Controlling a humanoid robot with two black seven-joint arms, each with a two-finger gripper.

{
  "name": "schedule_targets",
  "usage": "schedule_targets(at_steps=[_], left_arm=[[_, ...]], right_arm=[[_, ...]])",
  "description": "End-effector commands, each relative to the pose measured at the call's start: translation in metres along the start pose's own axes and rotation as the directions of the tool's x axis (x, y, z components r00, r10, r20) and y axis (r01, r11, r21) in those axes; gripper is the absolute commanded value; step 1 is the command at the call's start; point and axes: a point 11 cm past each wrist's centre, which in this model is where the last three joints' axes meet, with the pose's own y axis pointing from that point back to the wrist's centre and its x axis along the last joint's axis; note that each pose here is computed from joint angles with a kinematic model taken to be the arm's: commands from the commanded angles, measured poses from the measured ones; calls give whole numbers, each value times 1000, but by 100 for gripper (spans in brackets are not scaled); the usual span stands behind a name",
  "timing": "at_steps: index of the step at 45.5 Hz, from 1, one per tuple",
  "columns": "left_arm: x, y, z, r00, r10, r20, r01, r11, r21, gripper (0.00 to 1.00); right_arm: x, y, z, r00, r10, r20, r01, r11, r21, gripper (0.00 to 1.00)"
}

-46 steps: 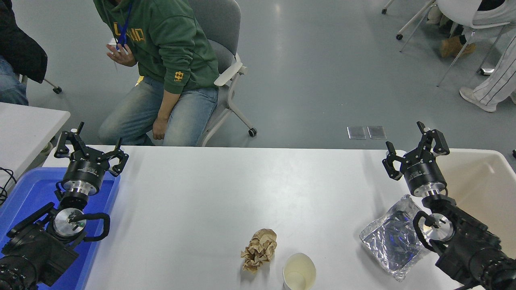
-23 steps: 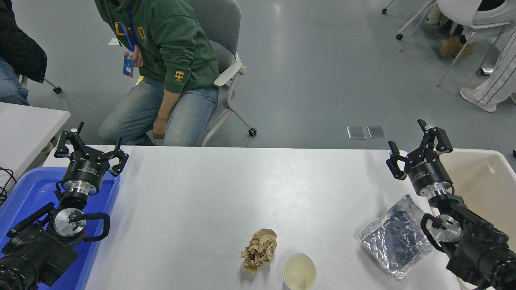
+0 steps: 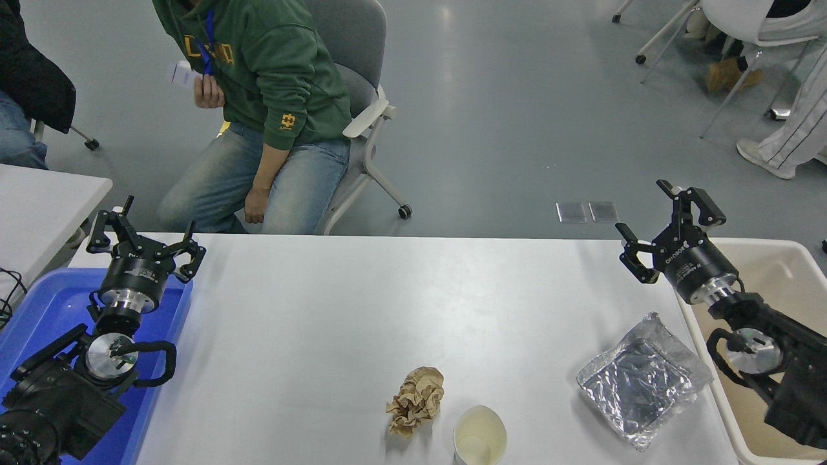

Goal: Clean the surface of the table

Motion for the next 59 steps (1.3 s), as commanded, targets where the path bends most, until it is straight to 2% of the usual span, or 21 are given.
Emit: schedule_targets(at_steps=[1,8,19,28,36,42,50,55,59], left_arm=[[0,0,0,1000,0,0,0,1000,0,100],[0,0,0,1000,0,0,0,1000,0,100],[0,0,0,1000,0,0,0,1000,0,100],[0,0,1,1000,0,1,0,1000,-1,100],[0,0,0,1000,1,0,-1,1000,1,100],[0,0,1,1000,0,1,0,1000,-1,100],[0,0,0,1000,0,0,0,1000,0,100],[0,0,1,1000,0,1,0,1000,-1,100],[0,0,0,1000,0,0,0,1000,0,100]], right_arm=[[-44,8,-12,978,-193,-73,184,976,-119,98],[-68,16,-5,939,-301,-169,259,938,-232,98],[-109,33,-7,812,-504,-294,377,837,-396,98],[-153,31,-6,604,-667,-437,456,739,-496,98],[-187,37,-1,433,-751,-499,508,661,-553,98],[-199,43,17,347,-790,-505,461,613,-642,98],[-207,61,54,260,-863,-433,370,503,-781,98],[-192,67,68,283,-876,-390,221,456,-862,98],[-191,73,84,309,-889,-338,151,397,-905,98]])
